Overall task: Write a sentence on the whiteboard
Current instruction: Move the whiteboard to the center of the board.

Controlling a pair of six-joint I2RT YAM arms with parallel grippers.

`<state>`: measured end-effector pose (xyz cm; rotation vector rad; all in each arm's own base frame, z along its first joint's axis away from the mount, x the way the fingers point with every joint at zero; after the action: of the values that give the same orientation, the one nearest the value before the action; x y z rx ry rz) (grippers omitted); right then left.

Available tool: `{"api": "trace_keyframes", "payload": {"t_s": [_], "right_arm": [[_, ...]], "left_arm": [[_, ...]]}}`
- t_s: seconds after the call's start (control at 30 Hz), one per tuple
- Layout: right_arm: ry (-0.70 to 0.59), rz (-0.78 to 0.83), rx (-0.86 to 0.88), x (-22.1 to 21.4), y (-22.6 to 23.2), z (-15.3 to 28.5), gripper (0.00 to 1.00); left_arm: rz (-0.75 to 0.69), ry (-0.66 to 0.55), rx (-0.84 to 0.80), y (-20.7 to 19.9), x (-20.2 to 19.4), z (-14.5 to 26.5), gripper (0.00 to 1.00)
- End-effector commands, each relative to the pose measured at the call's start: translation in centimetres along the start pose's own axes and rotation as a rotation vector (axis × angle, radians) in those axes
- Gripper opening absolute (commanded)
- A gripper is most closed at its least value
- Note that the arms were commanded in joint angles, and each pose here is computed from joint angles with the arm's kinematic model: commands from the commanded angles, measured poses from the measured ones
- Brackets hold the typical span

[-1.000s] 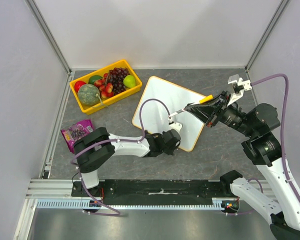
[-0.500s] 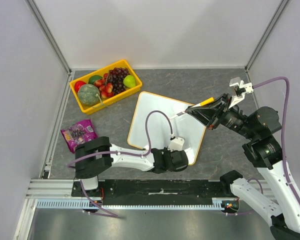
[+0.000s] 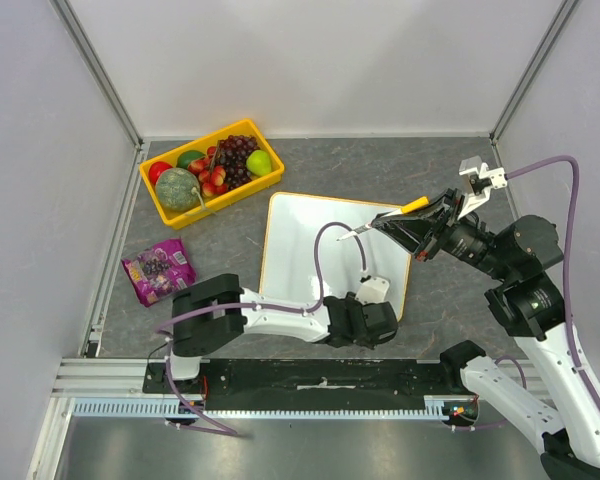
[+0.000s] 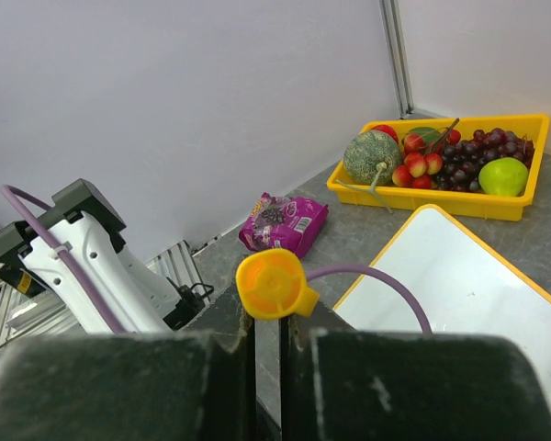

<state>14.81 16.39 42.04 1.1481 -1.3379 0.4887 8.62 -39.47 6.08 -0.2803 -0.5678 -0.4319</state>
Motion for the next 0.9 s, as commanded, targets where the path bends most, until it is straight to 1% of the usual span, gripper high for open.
{"api": "trace_keyframes", "payload": {"t_s": [0.0, 0.13, 0.33, 0.43, 0.57, 0.73, 0.87], "right_arm": [[-0.014, 0.017, 0.010, 0.3, 0.2, 0.1, 0.00], [-0.015, 0.020, 0.008, 0.4, 0.2, 0.1, 0.00], [-0.015, 0.020, 0.002, 0.5, 0.1, 0.0, 0.00], [-0.013, 0.017, 0.004, 0.4, 0.0, -0.2, 0.00], [-0.012, 0.013, -0.003, 0.5, -0.2, -0.4, 0.00], [-0.011, -0.001, -0.018, 0.4, -0.7, -0.7, 0.00], [-0.010, -0.013, -0.037, 0.2, -1.1, -0.9, 0.00]], "left_arm": [[-0.055, 0.070, -0.023, -1.4, -1.3, -1.7, 0.61], [-0.076, 0.057, -0.041, -2.6, -0.5, -2.1, 0.61], [-0.078, 0.063, -0.040, -2.3, -0.7, -1.7, 0.61], [-0.072, 0.025, -0.038, -1.7, -0.2, -0.1, 0.64], [-0.079, -0.036, -0.052, -1.2, 0.4, 2.6, 0.71], [-0.090, -0.055, -0.081, -1.5, 0.7, 5.8, 0.73], [-0.061, -0.057, -0.076, -0.9, 0.6, 7.4, 0.74]]}}
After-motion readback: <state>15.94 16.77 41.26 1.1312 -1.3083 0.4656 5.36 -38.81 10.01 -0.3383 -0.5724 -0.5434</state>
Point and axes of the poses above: each gripper's point midway between its finger pads, its own z axis back along the fingers, its own y axis along the line the jaws close on, x = y × z, the point moved 5 cm from there along z, back along the fingers
